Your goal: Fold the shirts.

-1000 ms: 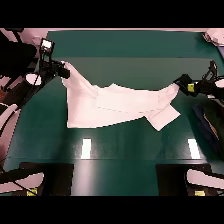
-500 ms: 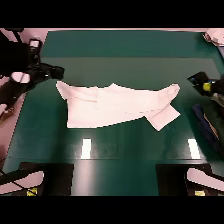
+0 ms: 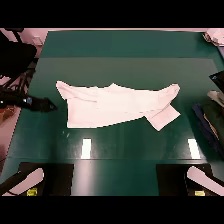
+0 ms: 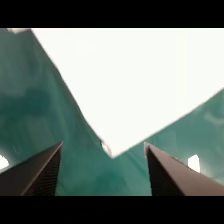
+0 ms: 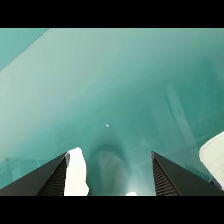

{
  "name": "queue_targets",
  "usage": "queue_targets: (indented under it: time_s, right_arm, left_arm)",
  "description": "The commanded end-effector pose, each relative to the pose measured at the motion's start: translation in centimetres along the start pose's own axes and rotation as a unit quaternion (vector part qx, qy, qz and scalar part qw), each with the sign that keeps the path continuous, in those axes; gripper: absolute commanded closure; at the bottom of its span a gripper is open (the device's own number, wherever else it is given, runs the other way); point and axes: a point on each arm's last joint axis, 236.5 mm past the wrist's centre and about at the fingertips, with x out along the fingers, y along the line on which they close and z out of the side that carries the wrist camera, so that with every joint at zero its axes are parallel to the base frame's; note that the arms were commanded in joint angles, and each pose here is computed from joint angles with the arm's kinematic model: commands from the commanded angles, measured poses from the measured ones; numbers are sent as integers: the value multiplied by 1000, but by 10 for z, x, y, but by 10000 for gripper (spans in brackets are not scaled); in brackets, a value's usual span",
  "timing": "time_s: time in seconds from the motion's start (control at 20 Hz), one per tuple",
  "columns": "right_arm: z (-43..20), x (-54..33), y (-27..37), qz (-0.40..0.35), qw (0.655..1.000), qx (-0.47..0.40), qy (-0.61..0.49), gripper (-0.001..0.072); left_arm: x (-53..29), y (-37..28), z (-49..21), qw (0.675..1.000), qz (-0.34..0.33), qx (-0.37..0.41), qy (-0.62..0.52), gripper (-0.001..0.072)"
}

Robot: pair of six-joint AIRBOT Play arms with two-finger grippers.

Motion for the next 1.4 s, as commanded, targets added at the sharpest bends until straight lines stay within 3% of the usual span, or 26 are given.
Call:
queue_targets:
  time_s: [0.0, 0.25, 0.8, 0.95, 1.1, 1.25, 1.3, 1.35]
  right_arm:
    - [-8, 5, 10, 9, 1000, -15, 14, 119]
    - [-17, 12, 30, 24, 999, -34, 23, 119]
    - [-16, 11, 28, 23, 999, -33, 21, 120]
    - [-16, 11, 28, 23, 999, -33, 21, 120]
    - [-16, 11, 28, 23, 999, -33, 21, 120]
    - [-16, 11, 28, 23, 999, -33, 22, 120]
    - [-16, 11, 28, 23, 999, -33, 22, 120]
    - [-16, 11, 28, 23, 999, -33, 22, 120]
  left_arm:
    - [18, -3, -57, 996, -25, -28, 79, 113]
    - [68, -15, -76, 996, -83, -19, 32, 114]
    - [84, 8, -53, 998, -42, -5, -45, 115]
    - [84, 0, -52, 997, -55, 16, -47, 115]
    - [96, -24, -62, 994, -69, 84, -15, 116]
    - [105, -15, -52, 995, -23, 89, -25, 117]
    - [105, -10, -46, 996, -12, 81, -35, 149]
    - [105, -7, -43, 996, -4, 80, -42, 274]
